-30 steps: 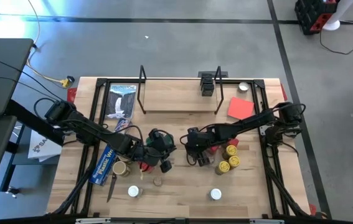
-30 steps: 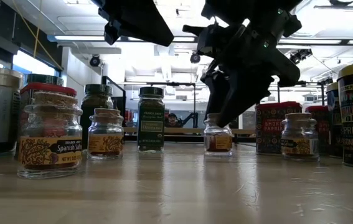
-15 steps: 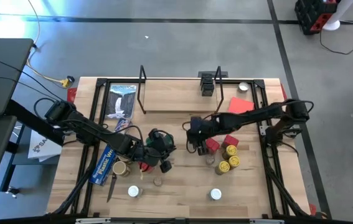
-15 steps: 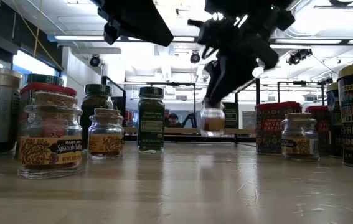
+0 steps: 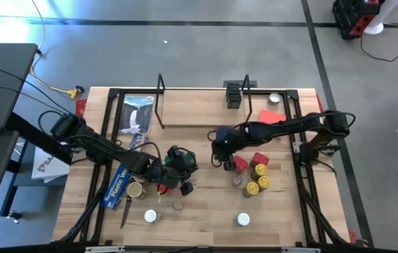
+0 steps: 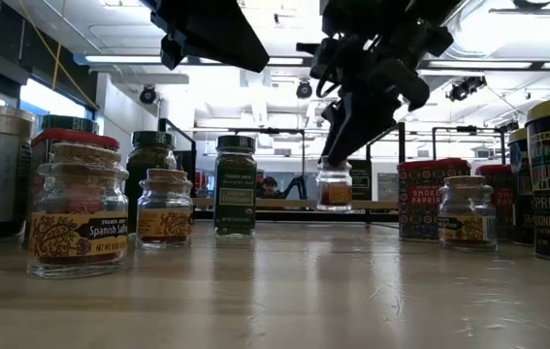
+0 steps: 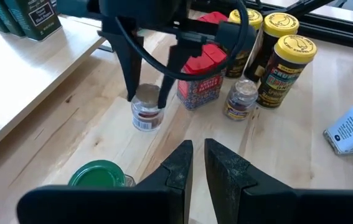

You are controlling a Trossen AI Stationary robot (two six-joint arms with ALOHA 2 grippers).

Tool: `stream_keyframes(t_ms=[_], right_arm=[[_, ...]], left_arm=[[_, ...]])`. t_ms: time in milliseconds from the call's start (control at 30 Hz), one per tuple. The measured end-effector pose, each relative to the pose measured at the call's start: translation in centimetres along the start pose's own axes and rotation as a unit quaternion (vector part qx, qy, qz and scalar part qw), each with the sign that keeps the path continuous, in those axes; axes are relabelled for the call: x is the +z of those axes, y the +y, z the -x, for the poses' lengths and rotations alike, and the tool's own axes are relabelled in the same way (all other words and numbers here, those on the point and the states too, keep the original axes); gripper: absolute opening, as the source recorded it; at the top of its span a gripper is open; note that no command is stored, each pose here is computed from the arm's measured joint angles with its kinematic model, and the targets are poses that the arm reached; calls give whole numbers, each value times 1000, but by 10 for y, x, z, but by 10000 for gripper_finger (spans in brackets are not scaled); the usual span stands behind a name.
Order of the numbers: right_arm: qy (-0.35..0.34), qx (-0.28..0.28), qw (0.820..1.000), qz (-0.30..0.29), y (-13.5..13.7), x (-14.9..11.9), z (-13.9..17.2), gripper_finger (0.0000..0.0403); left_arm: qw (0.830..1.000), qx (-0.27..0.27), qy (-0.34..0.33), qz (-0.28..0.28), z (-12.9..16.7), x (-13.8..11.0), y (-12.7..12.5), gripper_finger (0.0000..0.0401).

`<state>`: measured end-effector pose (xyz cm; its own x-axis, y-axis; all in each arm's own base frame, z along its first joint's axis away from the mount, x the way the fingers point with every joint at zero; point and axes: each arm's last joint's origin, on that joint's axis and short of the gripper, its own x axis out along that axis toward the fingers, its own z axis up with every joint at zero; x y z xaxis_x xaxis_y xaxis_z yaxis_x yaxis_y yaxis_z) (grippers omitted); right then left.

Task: Shelf spices
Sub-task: Put the transparent seasoning bottle on the shelf

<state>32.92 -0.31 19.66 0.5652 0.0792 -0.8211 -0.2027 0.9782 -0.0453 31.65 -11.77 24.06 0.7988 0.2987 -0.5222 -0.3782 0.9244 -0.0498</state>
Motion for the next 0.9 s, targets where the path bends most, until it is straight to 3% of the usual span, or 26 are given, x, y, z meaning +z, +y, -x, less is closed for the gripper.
stream_keyframes(t_ms=[500, 900], right_arm=[[-11, 34, 997, 68, 29, -11, -12, 138], [-14, 34, 995, 94, 32, -10, -12, 231]], left_arm=[[1000, 0, 0, 0, 0, 0, 0, 37], [1000, 0, 0, 0, 0, 0, 0, 37]])
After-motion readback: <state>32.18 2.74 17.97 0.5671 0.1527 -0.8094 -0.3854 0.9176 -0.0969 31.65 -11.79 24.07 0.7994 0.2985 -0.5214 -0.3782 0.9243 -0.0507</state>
